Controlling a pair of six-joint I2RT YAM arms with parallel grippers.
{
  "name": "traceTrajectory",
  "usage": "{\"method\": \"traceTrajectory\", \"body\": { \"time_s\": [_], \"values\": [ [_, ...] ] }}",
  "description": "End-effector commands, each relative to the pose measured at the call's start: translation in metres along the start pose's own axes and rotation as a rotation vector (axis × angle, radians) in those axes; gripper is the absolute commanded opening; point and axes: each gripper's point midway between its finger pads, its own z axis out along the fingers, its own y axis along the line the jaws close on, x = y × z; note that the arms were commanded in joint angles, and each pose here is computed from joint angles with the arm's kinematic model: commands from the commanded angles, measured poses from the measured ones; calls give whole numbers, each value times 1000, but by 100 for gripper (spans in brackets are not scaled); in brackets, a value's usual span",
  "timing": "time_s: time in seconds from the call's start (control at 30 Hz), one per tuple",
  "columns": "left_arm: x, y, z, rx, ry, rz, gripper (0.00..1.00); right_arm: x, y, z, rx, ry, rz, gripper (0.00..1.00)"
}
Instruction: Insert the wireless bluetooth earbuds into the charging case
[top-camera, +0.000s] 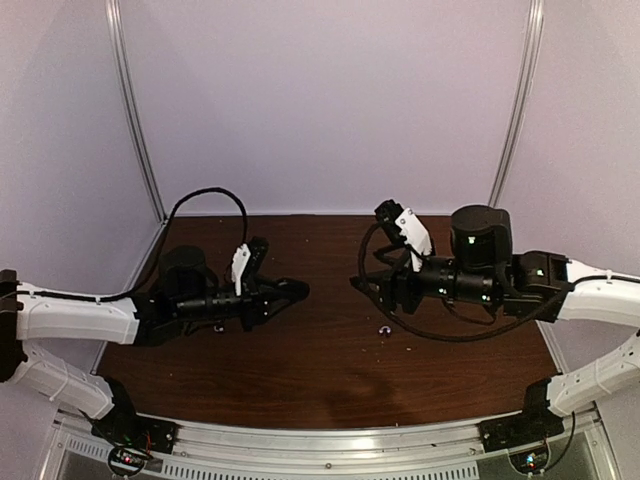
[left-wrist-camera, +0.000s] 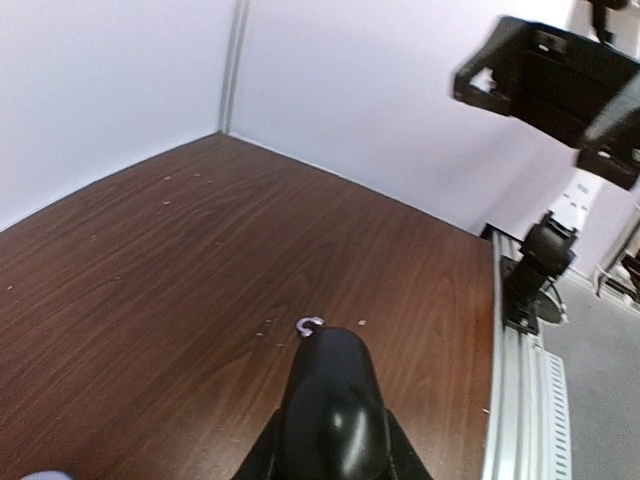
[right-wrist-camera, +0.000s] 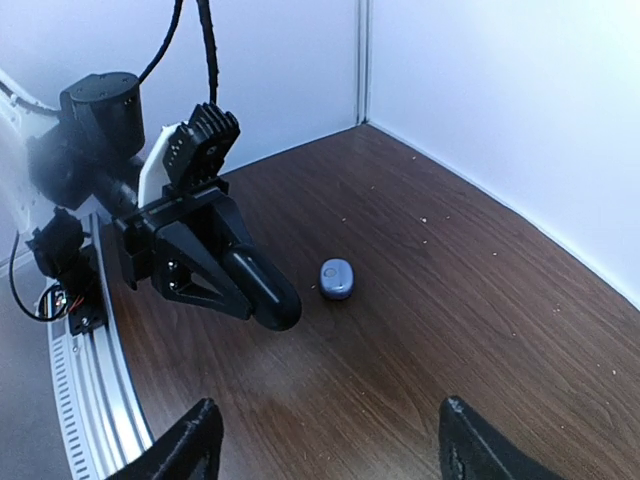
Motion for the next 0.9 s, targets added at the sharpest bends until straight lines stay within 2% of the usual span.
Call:
{"method": "traceTrajectory", "body": {
  "time_s": [0.0, 0.03, 0.1, 0.13, 0.33, 0.5, 0.67, 0.87],
  "values": [
    [-11, 65, 11, -201, -10, -133, 1, -7, -25, -11, 88, -99, 91, 79],
    [-8, 76, 15, -219, 7, -153, 0, -6, -29, -13, 106, -109, 102, 82],
    [-3, 93, 27, -242, 42, -162, 0, -1, -39, -18, 156, -127, 135, 96],
    [2, 100, 34, -247, 69, -160, 0, 1, -43, -20, 177, -139, 156, 99],
    [30, 141, 84, -306, 223, -193, 0, 12, -60, -34, 240, -230, 264, 100],
    [60, 174, 116, -340, 324, -243, 7, 29, -65, -32, 263, -205, 296, 100],
    [77, 192, 142, -332, 378, -271, 9, 35, -65, -29, 264, -175, 294, 100],
    [91, 212, 148, -343, 403, -325, 11, 35, -61, -28, 241, -173, 284, 100]
  ]
}}
